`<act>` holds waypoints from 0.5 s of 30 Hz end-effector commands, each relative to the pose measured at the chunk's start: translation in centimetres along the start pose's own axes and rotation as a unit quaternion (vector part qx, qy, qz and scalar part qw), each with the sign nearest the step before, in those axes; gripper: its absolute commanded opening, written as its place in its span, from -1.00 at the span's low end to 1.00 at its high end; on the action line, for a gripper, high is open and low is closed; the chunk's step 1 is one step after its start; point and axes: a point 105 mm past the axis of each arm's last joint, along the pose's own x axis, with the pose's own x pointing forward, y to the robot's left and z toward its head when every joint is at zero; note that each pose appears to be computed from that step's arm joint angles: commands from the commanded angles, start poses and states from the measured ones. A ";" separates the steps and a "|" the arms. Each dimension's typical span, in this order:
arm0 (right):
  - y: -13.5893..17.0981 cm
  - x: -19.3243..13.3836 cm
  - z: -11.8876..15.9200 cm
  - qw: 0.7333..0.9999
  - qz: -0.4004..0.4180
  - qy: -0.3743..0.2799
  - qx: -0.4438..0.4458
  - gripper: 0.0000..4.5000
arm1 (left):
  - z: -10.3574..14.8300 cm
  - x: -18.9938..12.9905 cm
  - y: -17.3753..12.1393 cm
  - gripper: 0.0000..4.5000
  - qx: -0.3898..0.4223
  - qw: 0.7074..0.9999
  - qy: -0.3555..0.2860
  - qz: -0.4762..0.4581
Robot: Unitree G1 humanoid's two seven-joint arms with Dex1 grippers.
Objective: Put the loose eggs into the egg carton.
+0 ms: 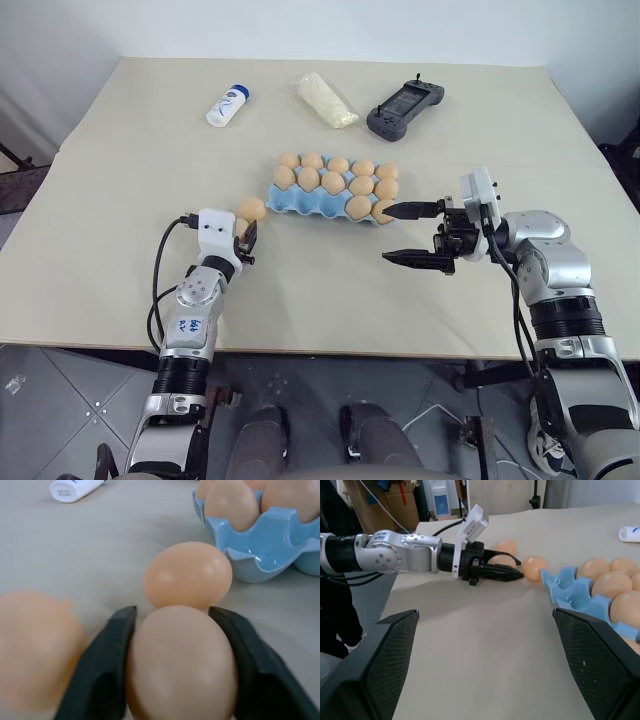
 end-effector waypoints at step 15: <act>-0.1 0.1 0.7 1.000 -0.011 -0.009 -0.021 1.00 | 6.6 -1.6 -6.1 -0.20 -0.016 0.993 -0.100 -0.057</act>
